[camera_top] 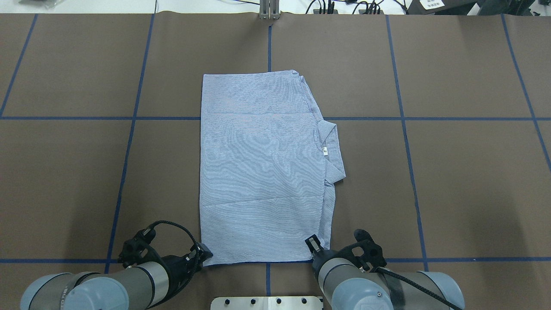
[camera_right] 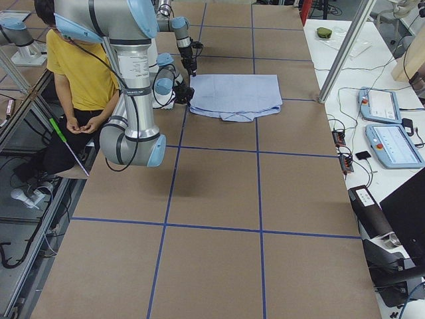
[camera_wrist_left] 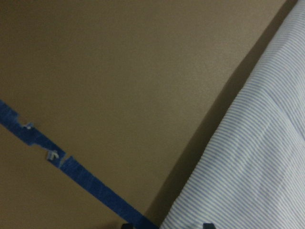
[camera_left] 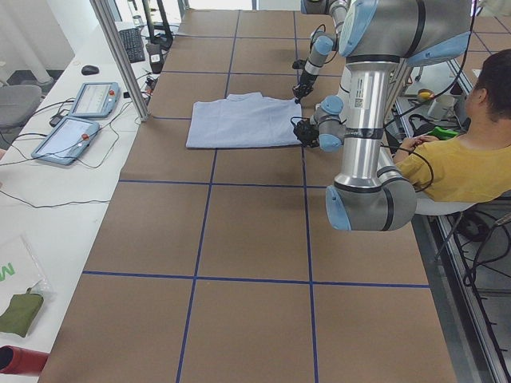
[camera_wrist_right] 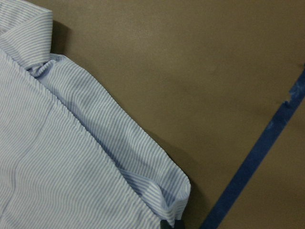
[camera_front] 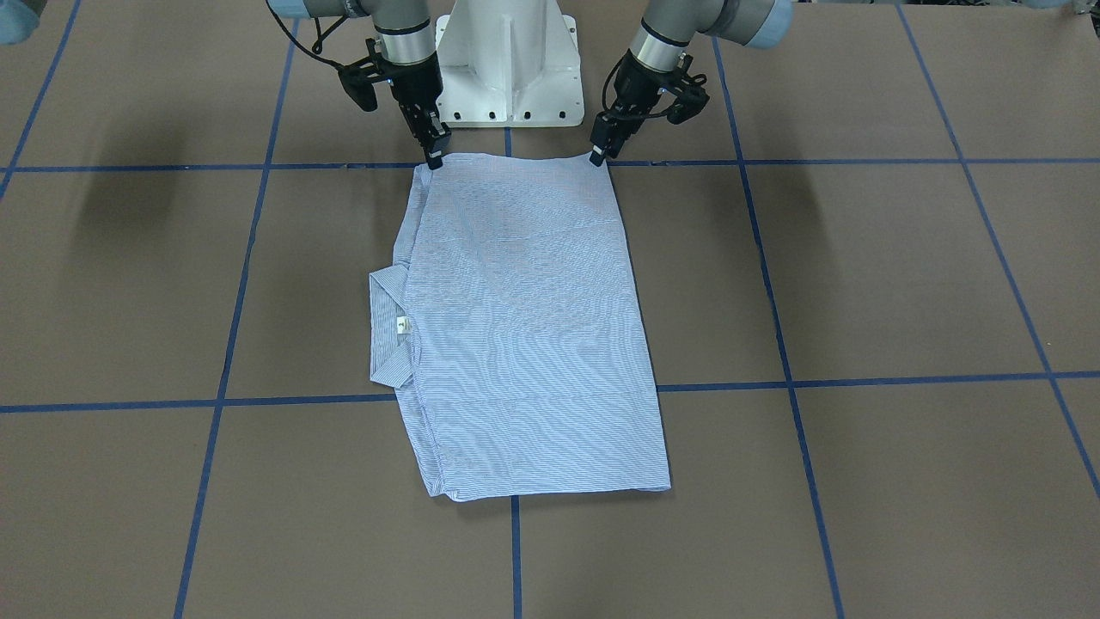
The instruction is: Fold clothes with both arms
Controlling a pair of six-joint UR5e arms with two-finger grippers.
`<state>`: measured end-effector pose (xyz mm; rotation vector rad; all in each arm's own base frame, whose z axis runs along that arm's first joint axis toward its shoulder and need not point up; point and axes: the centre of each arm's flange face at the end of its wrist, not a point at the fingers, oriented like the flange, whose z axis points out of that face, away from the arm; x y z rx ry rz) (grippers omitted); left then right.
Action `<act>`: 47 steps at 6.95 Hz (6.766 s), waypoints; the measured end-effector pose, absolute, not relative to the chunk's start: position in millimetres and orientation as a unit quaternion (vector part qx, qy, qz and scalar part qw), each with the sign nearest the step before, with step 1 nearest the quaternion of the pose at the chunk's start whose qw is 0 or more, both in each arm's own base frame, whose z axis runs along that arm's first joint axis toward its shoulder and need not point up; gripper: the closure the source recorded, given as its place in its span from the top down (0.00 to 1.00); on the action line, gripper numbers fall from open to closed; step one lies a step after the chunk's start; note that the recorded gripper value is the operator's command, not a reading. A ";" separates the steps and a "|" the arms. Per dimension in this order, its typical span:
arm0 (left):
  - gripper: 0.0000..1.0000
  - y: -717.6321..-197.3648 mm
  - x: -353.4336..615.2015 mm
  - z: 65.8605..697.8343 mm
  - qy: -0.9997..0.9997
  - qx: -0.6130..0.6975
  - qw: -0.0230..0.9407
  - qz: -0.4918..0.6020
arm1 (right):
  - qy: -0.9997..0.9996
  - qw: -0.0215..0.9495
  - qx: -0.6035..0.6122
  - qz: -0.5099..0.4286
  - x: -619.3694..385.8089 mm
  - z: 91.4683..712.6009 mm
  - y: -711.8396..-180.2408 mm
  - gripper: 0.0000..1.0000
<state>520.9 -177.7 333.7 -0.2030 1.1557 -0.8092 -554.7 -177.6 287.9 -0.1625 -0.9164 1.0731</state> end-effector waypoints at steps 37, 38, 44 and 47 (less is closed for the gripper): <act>0.12 -466.9 444.9 267.7 0.535 0.038 0.760 -0.367 | -0.443 0.726 -0.068 0.522 -504.7 222.9 -484.4 0.00; 0.44 -487.1 455.0 286.8 0.529 0.049 0.765 -0.365 | -0.441 0.729 -0.065 0.520 -510.0 227.4 -496.2 0.99; 0.79 -584.8 443.2 319.4 0.505 0.130 0.790 -0.323 | -0.464 0.751 -0.052 0.467 -473.2 269.3 -615.7 1.00; 0.88 -570.5 385.0 339.1 0.507 0.157 0.826 -0.192 | -0.449 0.811 -0.019 0.375 -394.7 336.1 -630.5 1.00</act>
